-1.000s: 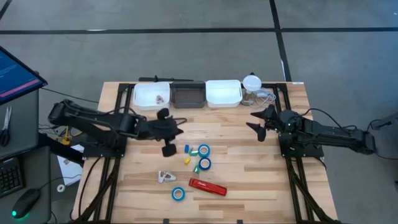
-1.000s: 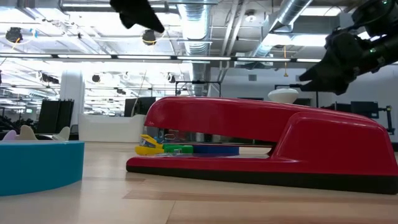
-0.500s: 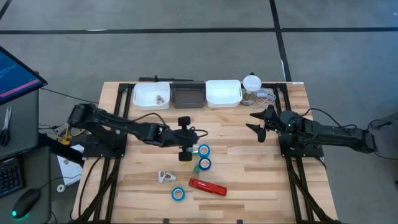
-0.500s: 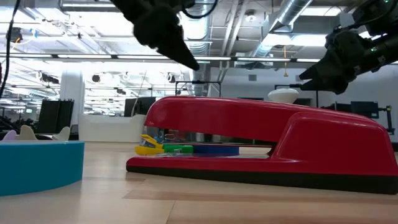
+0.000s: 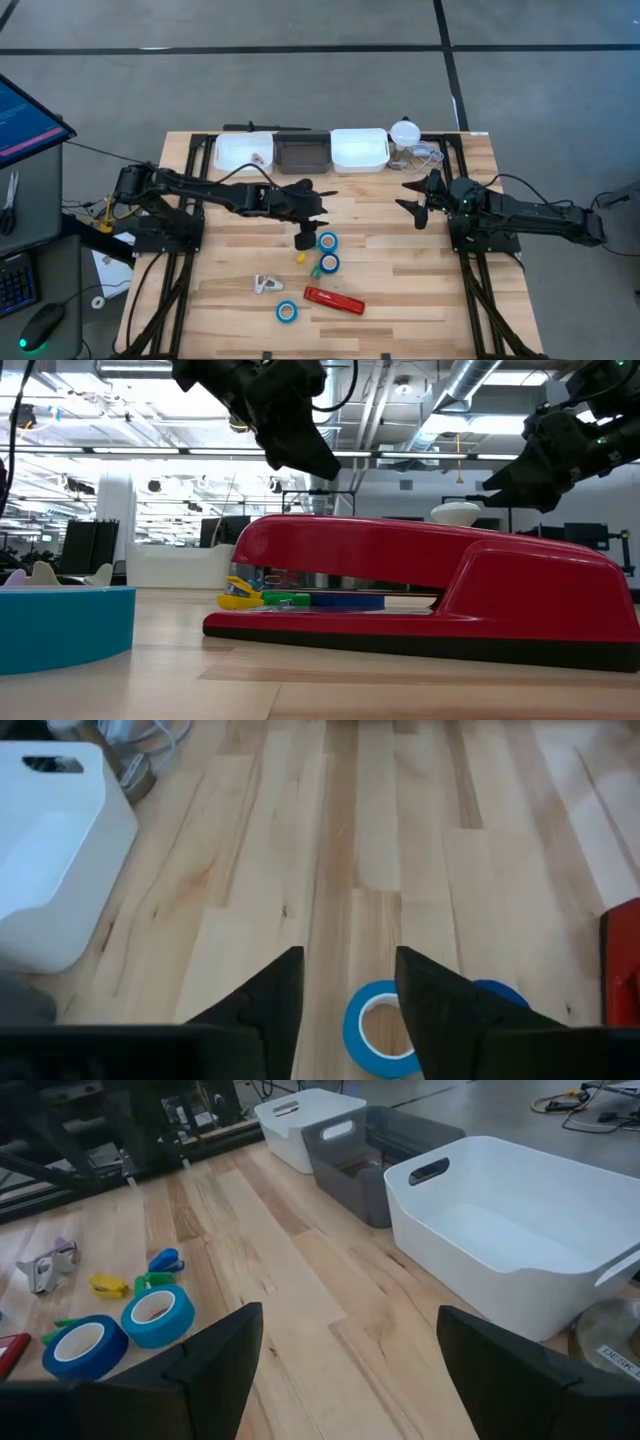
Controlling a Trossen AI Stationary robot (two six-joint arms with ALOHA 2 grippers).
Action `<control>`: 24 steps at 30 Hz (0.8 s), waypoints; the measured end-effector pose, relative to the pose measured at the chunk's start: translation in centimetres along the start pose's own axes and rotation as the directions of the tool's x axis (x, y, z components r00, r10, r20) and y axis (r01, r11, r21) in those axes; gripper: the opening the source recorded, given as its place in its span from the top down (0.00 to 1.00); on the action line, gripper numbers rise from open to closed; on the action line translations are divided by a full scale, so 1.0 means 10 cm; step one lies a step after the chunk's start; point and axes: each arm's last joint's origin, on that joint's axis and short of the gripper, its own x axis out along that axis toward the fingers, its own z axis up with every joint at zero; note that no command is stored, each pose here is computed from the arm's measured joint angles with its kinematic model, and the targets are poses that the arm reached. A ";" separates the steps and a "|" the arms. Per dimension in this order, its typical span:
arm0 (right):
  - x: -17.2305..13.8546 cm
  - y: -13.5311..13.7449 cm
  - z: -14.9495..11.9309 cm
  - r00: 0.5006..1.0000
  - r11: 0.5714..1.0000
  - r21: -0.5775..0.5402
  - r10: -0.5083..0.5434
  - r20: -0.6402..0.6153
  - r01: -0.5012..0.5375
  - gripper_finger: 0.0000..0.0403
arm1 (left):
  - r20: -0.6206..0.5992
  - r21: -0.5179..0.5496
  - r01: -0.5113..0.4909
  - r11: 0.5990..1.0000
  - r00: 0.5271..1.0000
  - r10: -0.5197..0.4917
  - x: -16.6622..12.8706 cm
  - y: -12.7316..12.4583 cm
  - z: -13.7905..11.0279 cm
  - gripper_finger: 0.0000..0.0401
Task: Pick and place Stapler, Stapler remover, tape
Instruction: Put the top light blue tape into the right white bin
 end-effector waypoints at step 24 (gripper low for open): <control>0.00 -0.01 -0.03 0.999 1.000 -0.006 -0.007 -0.032 0.007 0.28 | -0.121 0.000 0.044 0.999 0.992 -0.044 0.58 -0.13 -0.34 0.64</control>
